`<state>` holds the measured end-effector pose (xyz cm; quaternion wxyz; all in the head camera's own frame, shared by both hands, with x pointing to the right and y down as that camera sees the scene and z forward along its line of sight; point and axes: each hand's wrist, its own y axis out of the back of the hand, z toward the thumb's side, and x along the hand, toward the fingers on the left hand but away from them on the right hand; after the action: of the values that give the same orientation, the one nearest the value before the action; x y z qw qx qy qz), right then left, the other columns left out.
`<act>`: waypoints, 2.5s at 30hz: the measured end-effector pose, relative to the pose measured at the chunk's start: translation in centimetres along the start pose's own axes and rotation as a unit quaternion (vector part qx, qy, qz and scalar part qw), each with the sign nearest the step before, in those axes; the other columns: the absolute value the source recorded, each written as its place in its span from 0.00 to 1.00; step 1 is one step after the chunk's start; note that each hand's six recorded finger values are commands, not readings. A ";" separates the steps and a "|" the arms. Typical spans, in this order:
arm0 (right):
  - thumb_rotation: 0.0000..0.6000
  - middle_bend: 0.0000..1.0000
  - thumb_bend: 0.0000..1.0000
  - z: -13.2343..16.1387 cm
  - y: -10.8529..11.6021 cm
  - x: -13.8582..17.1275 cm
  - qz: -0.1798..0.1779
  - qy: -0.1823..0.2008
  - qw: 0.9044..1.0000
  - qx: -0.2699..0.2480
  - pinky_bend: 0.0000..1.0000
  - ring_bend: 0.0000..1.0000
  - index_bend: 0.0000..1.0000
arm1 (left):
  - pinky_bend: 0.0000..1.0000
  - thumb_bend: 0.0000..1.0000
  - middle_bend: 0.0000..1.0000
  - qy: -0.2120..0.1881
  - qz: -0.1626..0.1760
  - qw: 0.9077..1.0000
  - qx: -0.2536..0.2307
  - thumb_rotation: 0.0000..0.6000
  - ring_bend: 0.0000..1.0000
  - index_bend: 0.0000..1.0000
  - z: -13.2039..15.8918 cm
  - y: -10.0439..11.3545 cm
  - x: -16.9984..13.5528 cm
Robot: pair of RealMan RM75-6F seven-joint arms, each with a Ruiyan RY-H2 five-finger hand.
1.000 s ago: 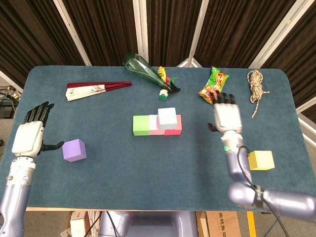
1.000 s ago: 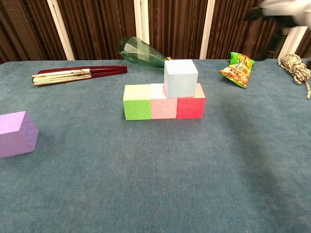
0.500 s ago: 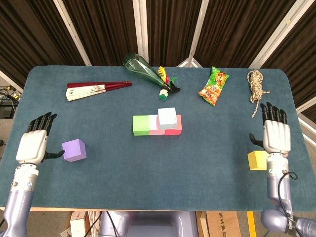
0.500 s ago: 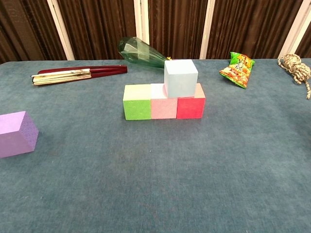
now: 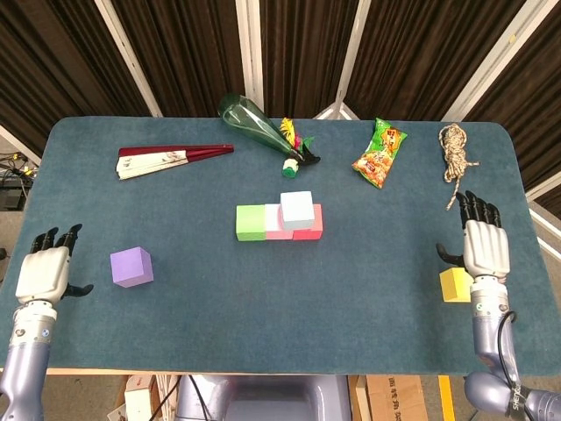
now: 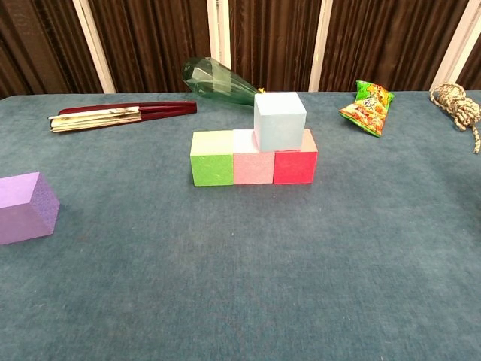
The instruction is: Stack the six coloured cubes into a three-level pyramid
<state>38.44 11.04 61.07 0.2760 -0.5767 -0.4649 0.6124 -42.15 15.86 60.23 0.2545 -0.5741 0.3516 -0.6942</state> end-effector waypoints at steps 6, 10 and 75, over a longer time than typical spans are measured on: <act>1.00 0.00 0.31 0.1 0.0 0.0 -0.001 0.002 1.000 -0.003 0.00 0.00 0.00 | 0.00 0.08 0.20 0.010 -0.028 0.999 0.017 1.00 0.00 0.00 -0.1 -1.4 2.4; 1.00 0.00 0.31 0.0 0.0 0.0 0.001 0.001 1.000 -0.004 0.00 0.00 0.00 | 0.00 0.08 0.18 0.002 -0.045 0.999 0.021 1.00 0.00 0.00 0.8 -2.3 3.5; 1.00 0.00 0.31 0.0 -0.1 -0.2 0.011 -0.007 1.000 -0.028 0.00 0.00 0.00 | 0.03 0.36 0.33 -0.200 0.030 0.979 -0.005 1.00 0.03 0.00 18.0 6.7 4.2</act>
<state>38.50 10.94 61.25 0.2494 -0.5853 -0.4775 0.6060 -25.79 5.03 59.29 0.3372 -0.6922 0.3142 -0.5554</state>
